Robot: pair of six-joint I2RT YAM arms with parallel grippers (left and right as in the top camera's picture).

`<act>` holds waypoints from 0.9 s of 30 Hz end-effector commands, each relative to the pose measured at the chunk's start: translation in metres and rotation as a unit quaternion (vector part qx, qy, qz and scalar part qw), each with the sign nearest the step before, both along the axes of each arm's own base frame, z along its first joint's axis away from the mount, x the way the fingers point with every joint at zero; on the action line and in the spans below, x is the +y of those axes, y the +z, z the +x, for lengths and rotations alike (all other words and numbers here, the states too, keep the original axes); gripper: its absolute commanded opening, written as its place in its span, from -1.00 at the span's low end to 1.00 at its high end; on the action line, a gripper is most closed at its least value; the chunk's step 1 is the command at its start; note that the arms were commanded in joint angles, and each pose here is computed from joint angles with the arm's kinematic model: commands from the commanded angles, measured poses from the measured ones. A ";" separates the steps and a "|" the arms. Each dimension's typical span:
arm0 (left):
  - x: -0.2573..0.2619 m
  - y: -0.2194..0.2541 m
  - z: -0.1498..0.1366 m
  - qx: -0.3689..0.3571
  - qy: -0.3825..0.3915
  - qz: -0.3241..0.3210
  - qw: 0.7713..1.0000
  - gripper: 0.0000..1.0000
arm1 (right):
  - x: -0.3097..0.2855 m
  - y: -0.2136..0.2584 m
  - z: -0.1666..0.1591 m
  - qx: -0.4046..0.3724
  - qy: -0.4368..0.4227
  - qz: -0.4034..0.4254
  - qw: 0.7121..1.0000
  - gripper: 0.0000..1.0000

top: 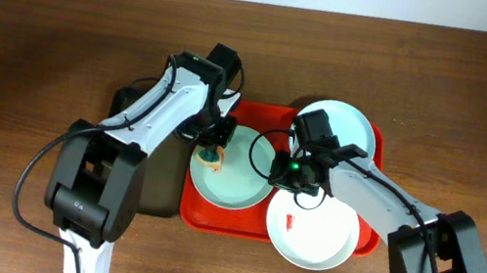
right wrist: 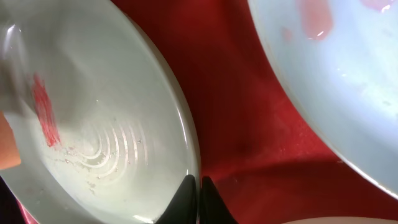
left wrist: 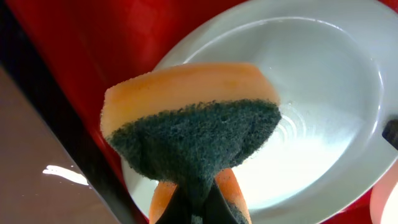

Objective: Clean dirty plates on tray and stack at the side
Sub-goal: 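Scrub the held plate with the sponge in left gripper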

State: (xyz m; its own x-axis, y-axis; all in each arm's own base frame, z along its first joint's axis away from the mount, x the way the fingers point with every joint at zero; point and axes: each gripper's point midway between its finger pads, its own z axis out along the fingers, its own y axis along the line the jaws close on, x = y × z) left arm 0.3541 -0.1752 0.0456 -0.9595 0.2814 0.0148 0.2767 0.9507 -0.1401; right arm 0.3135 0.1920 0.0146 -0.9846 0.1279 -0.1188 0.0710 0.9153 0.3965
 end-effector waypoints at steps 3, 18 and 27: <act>-0.004 -0.022 -0.005 0.021 -0.002 0.017 1.000 -1.00 | 0.003 0.003 0.004 -0.011 0.009 -0.004 1.000 -0.92; -0.035 0.033 -0.003 0.015 -0.015 -0.161 0.987 -1.00 | 0.003 0.003 0.004 -0.010 0.009 -0.004 1.000 -0.92; -0.018 0.013 -0.010 -0.025 -0.036 -0.056 0.997 -1.00 | 0.003 0.003 0.003 -0.010 0.009 -0.004 1.000 -0.92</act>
State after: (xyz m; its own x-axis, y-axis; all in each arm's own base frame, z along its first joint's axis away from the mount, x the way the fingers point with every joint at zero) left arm 0.3526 -0.2018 0.0899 -0.9363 0.3289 -0.1232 0.3508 0.8933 -0.2809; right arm 0.3140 0.1904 0.0140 -0.9841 0.1271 -0.1238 0.0700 0.9192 0.3876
